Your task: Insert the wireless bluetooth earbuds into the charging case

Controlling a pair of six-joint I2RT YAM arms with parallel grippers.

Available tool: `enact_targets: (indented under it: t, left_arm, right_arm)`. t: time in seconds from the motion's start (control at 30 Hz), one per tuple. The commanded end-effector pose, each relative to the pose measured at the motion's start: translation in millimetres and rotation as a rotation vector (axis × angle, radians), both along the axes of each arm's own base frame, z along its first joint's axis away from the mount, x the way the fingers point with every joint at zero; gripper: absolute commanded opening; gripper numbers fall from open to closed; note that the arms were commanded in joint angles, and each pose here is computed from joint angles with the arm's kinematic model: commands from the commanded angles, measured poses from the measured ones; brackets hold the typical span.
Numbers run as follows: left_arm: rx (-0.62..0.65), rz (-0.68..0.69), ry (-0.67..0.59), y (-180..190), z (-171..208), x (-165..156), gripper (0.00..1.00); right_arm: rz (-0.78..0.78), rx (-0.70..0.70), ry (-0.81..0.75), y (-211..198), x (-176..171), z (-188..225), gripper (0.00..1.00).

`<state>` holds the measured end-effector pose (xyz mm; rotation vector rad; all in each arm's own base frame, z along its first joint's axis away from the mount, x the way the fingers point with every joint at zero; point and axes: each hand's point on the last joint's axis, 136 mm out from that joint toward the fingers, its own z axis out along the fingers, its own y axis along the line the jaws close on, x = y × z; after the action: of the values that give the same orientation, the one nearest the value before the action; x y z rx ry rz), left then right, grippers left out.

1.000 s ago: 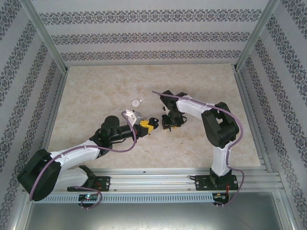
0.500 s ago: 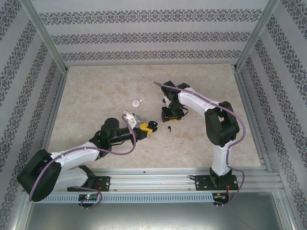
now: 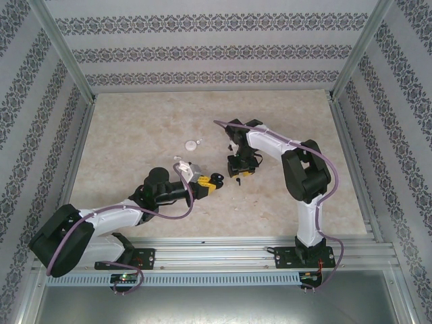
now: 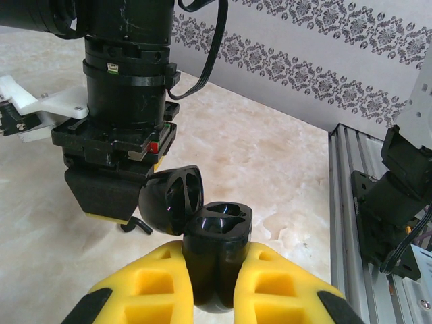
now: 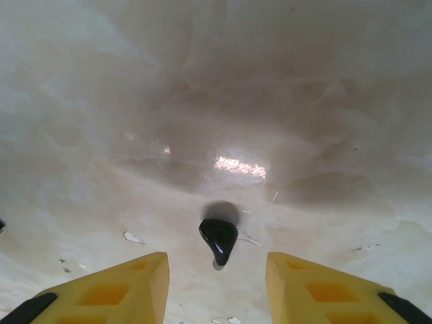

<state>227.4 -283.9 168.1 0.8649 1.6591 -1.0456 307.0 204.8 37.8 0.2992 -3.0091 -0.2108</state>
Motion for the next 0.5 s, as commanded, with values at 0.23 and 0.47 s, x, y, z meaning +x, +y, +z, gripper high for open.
enact_targets:
  t: [0.23, 0.47]
  left_arm:
    - [-0.045, -0.042, -0.064, -8.1, 14.3, -6.6, 0.0]
    - [-0.041, -0.037, -0.048, -8.7, 10.0, -5.5, 0.0]
  right_arm:
    - [0.053, -0.039, 0.047, 0.0, -8.2, -17.3, 0.41]
    - [0.071, -0.052, 0.07, 4.7, -12.7, -24.4, 0.39]
